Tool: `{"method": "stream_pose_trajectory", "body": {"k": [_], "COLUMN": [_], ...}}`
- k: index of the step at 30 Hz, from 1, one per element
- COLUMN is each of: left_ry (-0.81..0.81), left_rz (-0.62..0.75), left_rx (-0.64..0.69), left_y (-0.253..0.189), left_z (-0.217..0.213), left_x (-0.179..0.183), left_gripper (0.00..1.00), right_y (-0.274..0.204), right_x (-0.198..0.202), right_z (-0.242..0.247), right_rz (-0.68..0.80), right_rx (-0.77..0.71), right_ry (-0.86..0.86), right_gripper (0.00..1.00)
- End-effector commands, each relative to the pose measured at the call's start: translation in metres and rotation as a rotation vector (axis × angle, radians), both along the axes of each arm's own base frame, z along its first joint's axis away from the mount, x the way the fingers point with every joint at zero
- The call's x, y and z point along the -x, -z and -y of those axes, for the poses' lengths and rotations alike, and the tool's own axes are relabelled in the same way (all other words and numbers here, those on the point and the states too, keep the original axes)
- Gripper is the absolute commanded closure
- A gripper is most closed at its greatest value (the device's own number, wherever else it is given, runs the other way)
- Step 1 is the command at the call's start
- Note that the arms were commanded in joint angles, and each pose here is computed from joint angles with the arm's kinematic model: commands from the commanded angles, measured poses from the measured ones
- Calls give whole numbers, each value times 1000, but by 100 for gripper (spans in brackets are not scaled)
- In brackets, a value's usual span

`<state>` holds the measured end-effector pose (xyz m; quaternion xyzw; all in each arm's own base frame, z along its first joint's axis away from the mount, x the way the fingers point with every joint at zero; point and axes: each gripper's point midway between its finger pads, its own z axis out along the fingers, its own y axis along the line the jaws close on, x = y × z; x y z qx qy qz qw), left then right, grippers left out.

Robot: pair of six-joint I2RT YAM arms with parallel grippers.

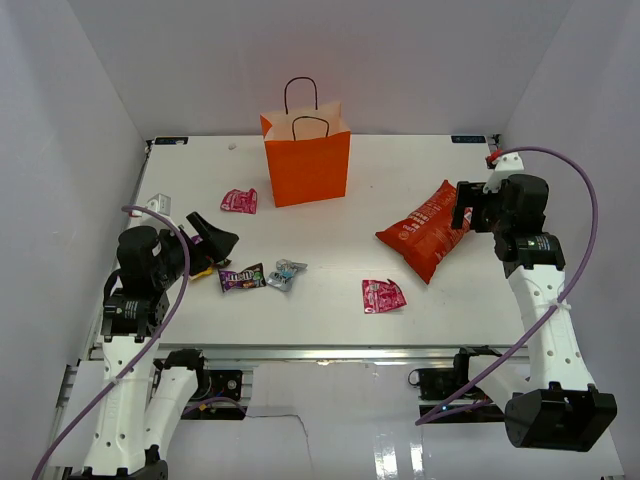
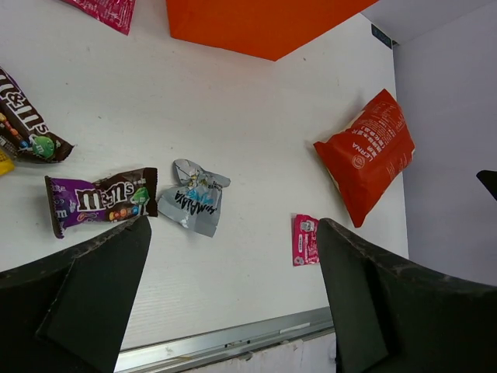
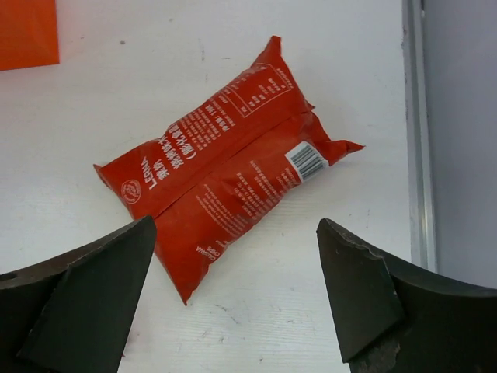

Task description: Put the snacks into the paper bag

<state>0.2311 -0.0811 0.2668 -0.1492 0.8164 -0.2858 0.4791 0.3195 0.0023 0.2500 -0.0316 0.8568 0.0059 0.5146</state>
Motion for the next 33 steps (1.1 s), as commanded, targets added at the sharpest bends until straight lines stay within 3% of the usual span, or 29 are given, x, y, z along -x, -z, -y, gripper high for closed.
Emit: {"method": "stream_pose_trajectory", "body": {"k": [1,3,5,6,7,11,15,23,33], "left_ry": [5,-17,-59,-69,-79,-130,-183,-261,-267], "left_rz": [-3,-16,-52,-71,-84,-130,-203,-395,-468], "left_rx": [17,10,-4,-11,-13,-10,1,-5,-43], "left_y": [-3,-2,5,9,12,27,46,95,115], "left_z": [2,-1,-8,-10,-12,-18,-23,-30,-33], "left_x": [4,4,6,8,9,10,6,-5,-47], "left_gripper": [2,2,2,2,2,2,2,2,2], "right_y": [-7,-7,-5,-5,-2,-4,11,29,42], "right_x": [4,9,28,36,58,78,74,70,70], "right_z": [-23,-38,-76,-88,-109,-120,-114,-120,-132], "right_rz": [16,26,45,86,79,85,50,-35,-55], "right_rx": [-36,16,-7,64,7,34,76,-6,-72], "right_ry": [-139,-295,-585,-748,-904,-1063,-1059,-1115,-1151], "right_gripper": [10,10,10,10,10,10,10,9,5]}}
